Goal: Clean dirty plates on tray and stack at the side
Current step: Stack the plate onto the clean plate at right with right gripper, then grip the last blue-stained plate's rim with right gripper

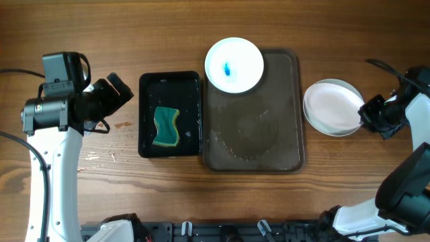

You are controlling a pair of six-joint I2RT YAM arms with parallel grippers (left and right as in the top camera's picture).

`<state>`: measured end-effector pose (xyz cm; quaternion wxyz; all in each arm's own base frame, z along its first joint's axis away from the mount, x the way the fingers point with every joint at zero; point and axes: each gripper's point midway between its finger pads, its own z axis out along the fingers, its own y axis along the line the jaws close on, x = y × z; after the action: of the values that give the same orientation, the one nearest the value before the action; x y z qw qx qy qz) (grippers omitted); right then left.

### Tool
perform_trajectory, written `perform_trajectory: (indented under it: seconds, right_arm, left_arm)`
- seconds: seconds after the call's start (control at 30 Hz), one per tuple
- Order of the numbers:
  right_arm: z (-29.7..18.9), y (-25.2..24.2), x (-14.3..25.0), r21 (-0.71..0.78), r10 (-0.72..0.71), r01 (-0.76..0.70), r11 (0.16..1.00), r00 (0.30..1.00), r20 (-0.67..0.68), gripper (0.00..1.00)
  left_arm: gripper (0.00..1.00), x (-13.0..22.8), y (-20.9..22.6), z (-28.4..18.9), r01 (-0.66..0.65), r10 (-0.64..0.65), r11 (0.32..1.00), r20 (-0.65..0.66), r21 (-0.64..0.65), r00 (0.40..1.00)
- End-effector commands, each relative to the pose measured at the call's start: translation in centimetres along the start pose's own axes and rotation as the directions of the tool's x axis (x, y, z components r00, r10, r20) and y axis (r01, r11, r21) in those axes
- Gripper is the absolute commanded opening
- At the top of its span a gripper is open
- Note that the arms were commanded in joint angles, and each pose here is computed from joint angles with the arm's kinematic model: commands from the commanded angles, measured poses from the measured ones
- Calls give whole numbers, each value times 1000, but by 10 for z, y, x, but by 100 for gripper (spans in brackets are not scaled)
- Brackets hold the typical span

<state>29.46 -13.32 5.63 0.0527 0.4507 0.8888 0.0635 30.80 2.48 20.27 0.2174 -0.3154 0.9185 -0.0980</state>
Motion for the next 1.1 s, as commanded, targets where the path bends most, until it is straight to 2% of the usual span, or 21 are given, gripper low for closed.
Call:
perform_trajectory:
  seconds: [0.0, 0.07, 0.13, 0.2, 0.23, 0.33, 0.43, 0.57, 0.67, 0.8, 0.83, 0.9, 0.97, 1.07]
  right_arm:
    - [-18, 6, 0, -7, -28, 28, 1000, 1000, 12, 32]
    - [-58, 27, -4, -59, -125, 132, 990, 986, 111, 36]
    - [-111, 70, 10, -151, -280, 318, 936, 932, 231, 38]
    - [-150, 115, 43, -215, -437, 518, 828, 836, 332, 42]
    - [-164, 141, 68, -225, -517, 622, 750, 763, 388, 43]
    - [-163, 191, 108, -171, -638, 765, 621, 621, 455, 44]
    - [-115, 243, 126, -117, -717, 831, 545, 533, 449, 45]
    - [-30, 286, 109, -103, -753, 853, 512, 503, 423, 45]
    - [33, 308, 107, -148, -764, 862, 485, 500, 407, 49]
    - [81, 312, 109, -168, -775, 860, 481, 507, 377, 49]
    - [84, 313, 110, -176, -776, 861, 477, 507, 376, 43]
    - [88, 312, 111, -181, -773, 855, 487, 518, 365, 16]
    - [89, 310, 110, -186, -754, 832, 522, 553, 356, 4]
    - [58, 293, 105, -173, -710, 775, 608, 628, 317, 4]
  left_arm:
    - [100, -2, -1, -1, 5, -5, 1000, -3, 12, 1000]
    - [100, -2, -1, -1, 5, -5, 1000, -3, 12, 1000]
    - [100, -1, -2, -1, 5, -5, 1000, -3, 13, 1000]
    - [100, -1, -2, -1, 5, -5, 1000, -3, 13, 1000]
    - [100, -1, -2, -1, 5, -4, 1000, -3, 13, 1000]
    - [100, -2, -1, -1, 5, -5, 1000, -3, 12, 1000]
    - [100, -1, -2, -1, 5, -5, 1000, -3, 13, 1000]
    - [100, -2, -1, -1, 5, -4, 1000, -3, 12, 1000]
    - [100, -1, -2, -1, 5, -5, 1000, -3, 13, 1000]
    - [100, -2, -2, -1, 4, -4, 1000, -3, 13, 1000]
    - [100, -1, -2, -1, 5, -5, 1000, -3, 13, 1000]
    - [100, -1, -2, -1, 5, -4, 1000, -3, 13, 1000]
    - [100, -1, -2, -1, 5, -4, 1000, -3, 13, 1000]
    - [100, -2, -1, -1, 5, -4, 1000, -3, 12, 1000]
